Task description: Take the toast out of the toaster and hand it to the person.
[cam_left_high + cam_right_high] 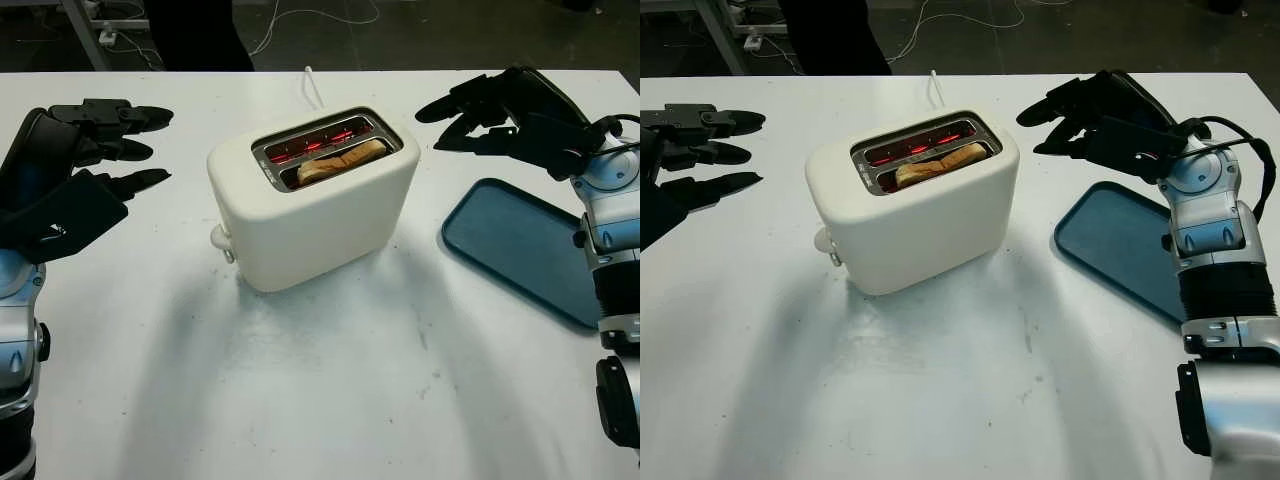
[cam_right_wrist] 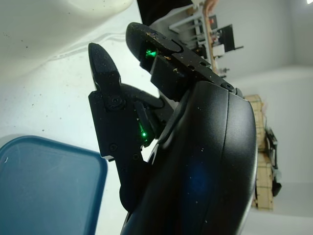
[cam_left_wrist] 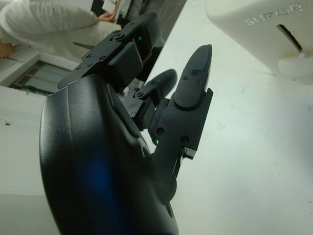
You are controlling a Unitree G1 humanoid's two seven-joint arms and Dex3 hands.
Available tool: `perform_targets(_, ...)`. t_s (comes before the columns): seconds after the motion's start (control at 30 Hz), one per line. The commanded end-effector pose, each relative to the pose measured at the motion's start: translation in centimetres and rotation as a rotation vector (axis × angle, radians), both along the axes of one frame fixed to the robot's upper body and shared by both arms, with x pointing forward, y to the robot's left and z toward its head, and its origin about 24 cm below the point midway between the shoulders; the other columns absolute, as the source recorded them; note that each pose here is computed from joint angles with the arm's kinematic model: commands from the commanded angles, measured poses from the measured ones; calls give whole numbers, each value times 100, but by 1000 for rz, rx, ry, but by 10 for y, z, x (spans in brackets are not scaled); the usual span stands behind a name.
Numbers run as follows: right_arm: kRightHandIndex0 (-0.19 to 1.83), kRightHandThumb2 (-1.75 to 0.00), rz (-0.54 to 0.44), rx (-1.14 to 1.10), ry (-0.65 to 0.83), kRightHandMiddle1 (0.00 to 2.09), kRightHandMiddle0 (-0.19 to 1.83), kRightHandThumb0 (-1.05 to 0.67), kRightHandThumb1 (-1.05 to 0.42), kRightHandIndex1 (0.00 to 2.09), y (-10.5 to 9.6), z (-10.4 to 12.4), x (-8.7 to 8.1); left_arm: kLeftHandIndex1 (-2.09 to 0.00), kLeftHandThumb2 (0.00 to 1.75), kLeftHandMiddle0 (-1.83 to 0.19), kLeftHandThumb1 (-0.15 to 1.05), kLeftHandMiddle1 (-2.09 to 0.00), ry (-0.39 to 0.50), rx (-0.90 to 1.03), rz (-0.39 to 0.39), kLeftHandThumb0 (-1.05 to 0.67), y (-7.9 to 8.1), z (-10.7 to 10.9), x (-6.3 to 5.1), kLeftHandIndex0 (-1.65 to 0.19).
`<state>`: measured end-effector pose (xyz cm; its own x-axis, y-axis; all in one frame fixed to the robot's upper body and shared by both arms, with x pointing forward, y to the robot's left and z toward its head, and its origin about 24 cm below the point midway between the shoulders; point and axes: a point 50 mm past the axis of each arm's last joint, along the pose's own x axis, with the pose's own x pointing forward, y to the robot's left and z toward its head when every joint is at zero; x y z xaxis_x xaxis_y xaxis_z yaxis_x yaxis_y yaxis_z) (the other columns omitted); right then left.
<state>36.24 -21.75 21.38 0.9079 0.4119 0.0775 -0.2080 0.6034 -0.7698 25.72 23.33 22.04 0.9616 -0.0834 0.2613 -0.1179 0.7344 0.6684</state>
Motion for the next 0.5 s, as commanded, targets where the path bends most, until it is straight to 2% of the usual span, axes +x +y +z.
perform_targets(0.0, 75, 0, 2, -9, 3, 1, 97, -41, -84, 75, -3, 0, -1, 0, 0, -70, 84, -50, -13, -8, 1, -17, 0, 1, -2, -84)
perform_targets(0.47, 75, 0, -4, -6, 3, 1, 98, -43, -84, 78, -2, -1, 0, 0, 0, -70, 84, -51, -20, 0, 1, -16, 0, 2, -2, -85)
